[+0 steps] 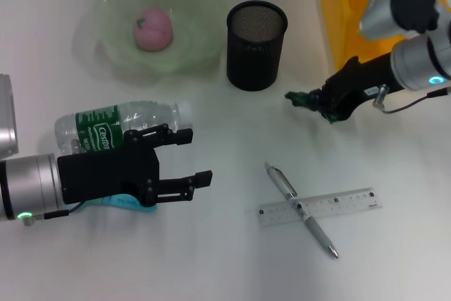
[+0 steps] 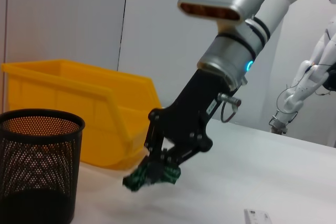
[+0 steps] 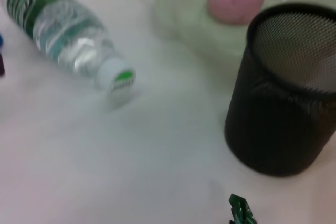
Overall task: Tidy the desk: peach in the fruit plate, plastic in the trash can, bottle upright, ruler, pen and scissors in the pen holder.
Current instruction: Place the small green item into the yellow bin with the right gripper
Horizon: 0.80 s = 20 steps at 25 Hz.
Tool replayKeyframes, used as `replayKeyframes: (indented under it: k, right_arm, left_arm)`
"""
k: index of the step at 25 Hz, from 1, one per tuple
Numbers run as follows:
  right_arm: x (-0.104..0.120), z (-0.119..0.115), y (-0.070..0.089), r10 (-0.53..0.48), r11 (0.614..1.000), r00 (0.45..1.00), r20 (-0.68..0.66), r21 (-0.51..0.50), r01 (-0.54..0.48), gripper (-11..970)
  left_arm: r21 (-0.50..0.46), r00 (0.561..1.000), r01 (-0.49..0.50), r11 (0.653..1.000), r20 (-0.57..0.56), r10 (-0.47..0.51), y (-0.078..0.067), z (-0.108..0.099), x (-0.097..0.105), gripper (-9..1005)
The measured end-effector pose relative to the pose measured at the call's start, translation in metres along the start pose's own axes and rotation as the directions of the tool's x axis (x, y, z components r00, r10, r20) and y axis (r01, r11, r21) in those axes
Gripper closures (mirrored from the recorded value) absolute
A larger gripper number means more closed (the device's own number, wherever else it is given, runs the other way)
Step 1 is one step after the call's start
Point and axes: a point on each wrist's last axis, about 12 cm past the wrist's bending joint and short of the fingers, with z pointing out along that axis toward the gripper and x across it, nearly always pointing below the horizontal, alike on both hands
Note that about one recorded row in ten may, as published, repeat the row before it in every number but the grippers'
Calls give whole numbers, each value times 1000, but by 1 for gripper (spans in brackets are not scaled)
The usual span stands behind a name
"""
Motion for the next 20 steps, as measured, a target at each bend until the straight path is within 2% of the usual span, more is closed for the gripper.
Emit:
replayKeyframes:
  k: [6, 10, 16, 20]
  right_arm:
    - [12, -19, 6, 59, 998, 985, 163, -6, -59, 898]
    - [30, -28, 14, 104, 994, 949, 296, -18, -104, 900]
    - [69, -31, 29, 143, 989, 843, 519, -36, -145, 901]
    - [95, -31, 38, 157, 982, 734, 661, -29, -184, 902]
  left_arm:
    - [-1, 1000, -2, 1000, -2, 2, 1, -1, 0, 181]
    - [-1, 1000, -7, 1000, -3, 7, 2, -1, -1, 181]
    - [6, 1000, -12, 1000, 6, 12, 3, -1, -4, 181]
    - [9, 1000, -14, 1000, 10, 14, 3, -2, -5, 181]
